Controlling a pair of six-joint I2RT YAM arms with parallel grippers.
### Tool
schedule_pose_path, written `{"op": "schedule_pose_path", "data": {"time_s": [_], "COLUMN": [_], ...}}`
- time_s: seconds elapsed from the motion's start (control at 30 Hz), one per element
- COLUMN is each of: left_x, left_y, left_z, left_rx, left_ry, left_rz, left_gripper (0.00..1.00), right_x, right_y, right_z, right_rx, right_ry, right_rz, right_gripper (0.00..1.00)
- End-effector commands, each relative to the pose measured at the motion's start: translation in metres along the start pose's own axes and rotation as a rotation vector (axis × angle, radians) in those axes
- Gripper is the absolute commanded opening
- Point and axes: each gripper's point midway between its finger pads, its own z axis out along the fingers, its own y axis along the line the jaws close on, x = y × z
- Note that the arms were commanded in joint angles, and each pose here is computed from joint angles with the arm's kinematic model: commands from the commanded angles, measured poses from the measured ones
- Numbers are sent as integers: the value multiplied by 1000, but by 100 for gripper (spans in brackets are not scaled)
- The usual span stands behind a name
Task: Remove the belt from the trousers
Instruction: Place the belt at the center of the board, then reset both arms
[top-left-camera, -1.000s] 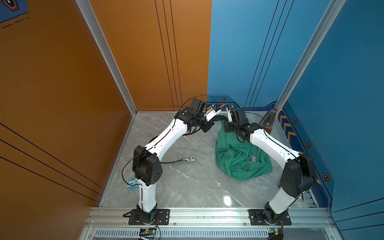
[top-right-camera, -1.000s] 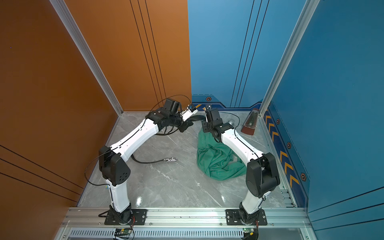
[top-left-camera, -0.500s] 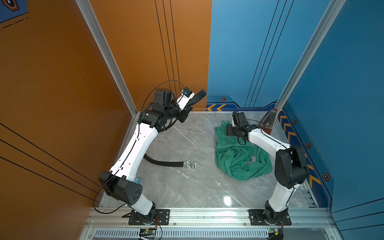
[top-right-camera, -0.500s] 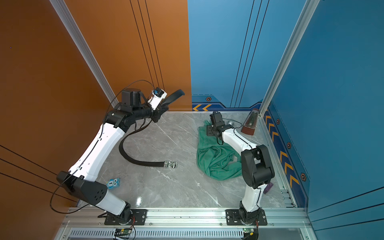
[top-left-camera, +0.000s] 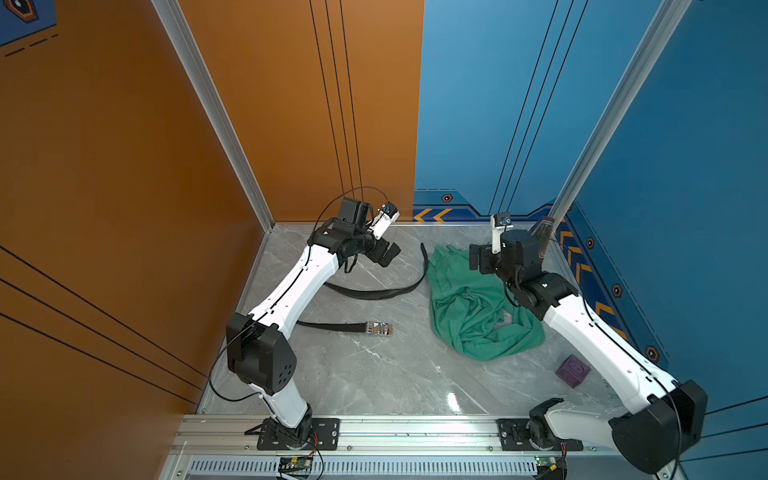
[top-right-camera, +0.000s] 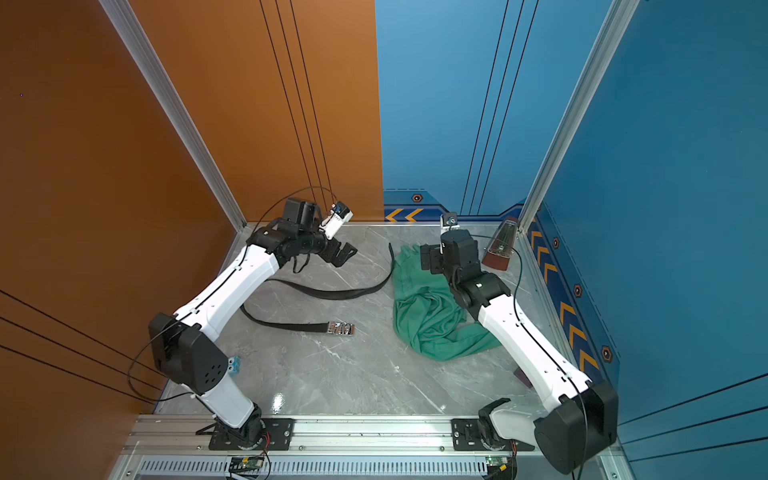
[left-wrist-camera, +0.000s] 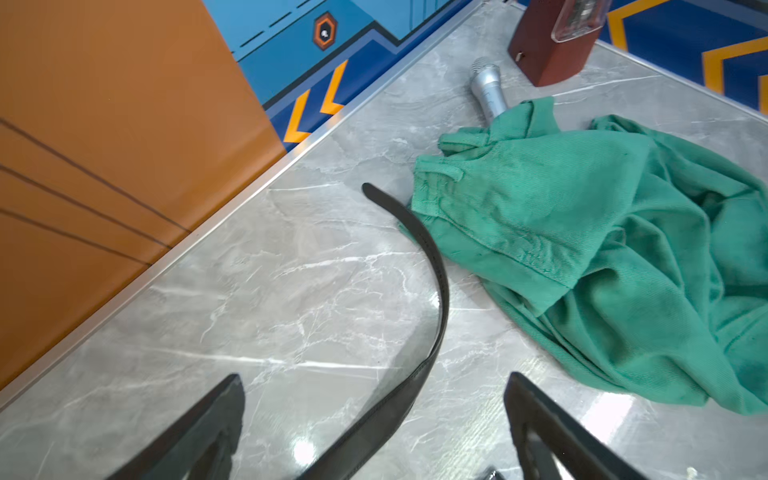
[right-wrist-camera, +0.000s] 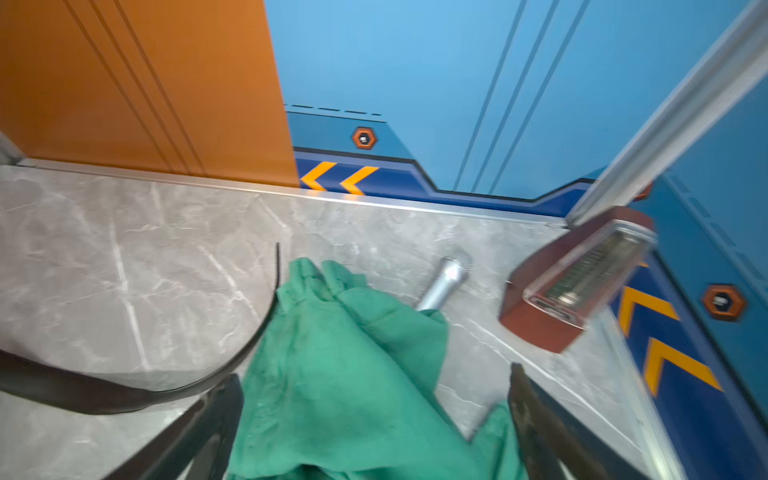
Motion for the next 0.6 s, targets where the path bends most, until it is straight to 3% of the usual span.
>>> {"op": "schedule_pose_path", "data": {"time_s": [0.0,0.1,0.2,0.27,0.33,0.43,0.57], "left_x": [33,85,146,185,198,200,223], "left_y": [40,59,63,73,82,88,93], "left_z": [-14,-22,-27,-29,-37,-37,-19], "left_rx": [-240,-397,-451,-502,-533,-527,-478], "left_ry": [-13,-104,-224,-201,-198,-210,-219], "left_rz": [-120,-220,-299,-394,-440,-393,-411], "left_gripper": [98,98,98,98,98,98,98], "right_x": [64,108,128,133,132,128,140], "right_y": [-53,-86,-91,-90,-92,-97,-105], "right_z": [5,5,9,13,15,23,49], "right_rx": [183,243,211,207,212,198,177], "right_ry": [95,92,42,-17,-87,-168,-158], "right_rz": [-48,46,107,110,114,144,186], "right_gripper": [100,100,100,100,100,100,100]}}
